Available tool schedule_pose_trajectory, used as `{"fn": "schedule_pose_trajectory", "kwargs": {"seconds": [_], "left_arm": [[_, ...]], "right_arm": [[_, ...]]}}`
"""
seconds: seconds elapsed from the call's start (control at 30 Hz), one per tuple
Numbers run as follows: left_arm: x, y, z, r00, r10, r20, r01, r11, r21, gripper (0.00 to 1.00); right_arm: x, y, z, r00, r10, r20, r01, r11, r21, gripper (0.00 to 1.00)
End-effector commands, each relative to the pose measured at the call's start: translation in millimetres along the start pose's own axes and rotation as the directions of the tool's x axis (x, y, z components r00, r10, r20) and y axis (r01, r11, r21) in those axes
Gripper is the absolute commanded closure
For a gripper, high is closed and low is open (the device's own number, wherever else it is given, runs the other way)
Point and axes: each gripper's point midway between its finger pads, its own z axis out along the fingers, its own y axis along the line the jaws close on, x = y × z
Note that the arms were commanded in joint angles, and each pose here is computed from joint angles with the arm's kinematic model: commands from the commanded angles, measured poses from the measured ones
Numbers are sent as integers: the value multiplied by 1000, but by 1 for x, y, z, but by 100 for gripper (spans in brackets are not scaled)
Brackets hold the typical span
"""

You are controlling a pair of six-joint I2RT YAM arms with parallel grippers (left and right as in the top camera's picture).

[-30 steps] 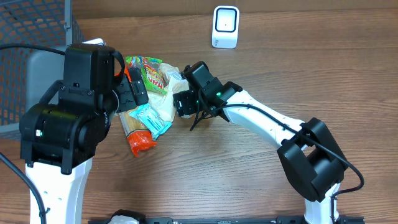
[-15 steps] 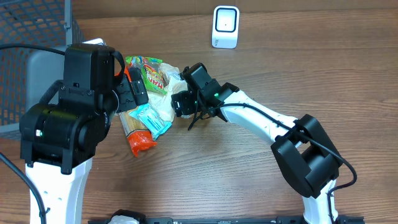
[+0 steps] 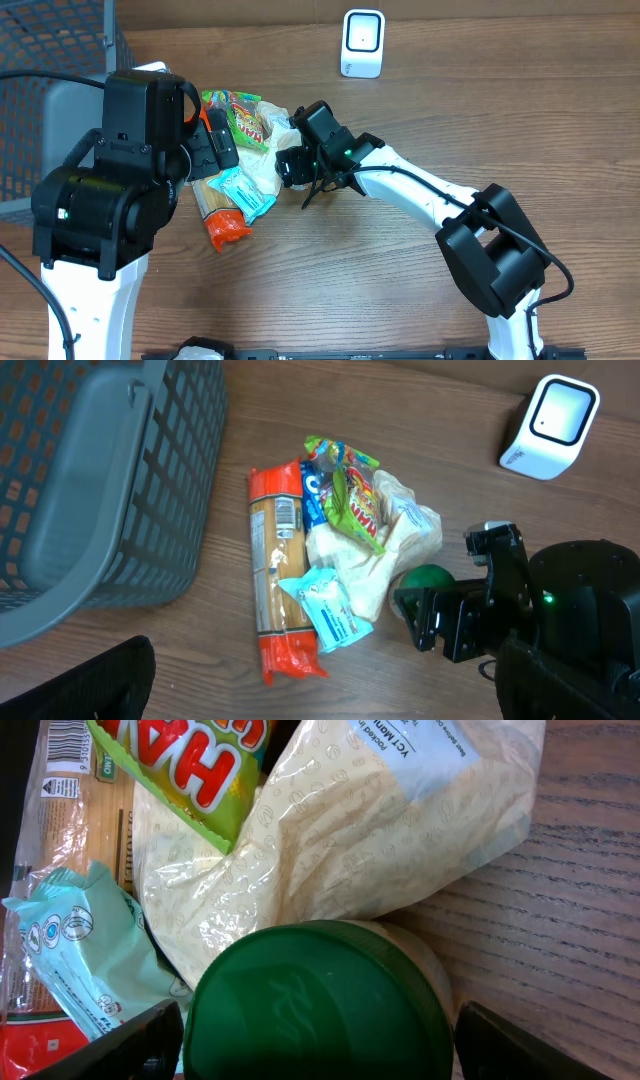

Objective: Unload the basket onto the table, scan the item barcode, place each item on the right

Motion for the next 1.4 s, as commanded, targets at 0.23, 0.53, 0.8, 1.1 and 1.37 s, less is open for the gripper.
{"fn": "schedule_pose_trajectory", "kwargs": {"seconds": [0.23,0.53,0.8,1.1,1.37], "left_arm": [[-2,3,-1,1000,-10,12,10,1000,-17,0],[-2,3,-1,1000,-11,12,11,1000,-17,0],[-2,3,-1,1000,-11,12,11,1000,-17,0],[-2,3,-1,1000,-10,11,11,1000,-17,0],[-1,3,-1,1000,-10,8,10,1000,-18,0]], "right_arm": [[0,-1,5,1000,7,3,-7,1000,1,19],[16,-8,5,998,-32,-59,34,999,27,21],[23,-18,2,992,-71,-100,76,996,47,21],[26,-39,-13,968,-163,-189,179,981,73,20],[9,-45,-22,982,-84,-169,68,993,-99,19]]}}
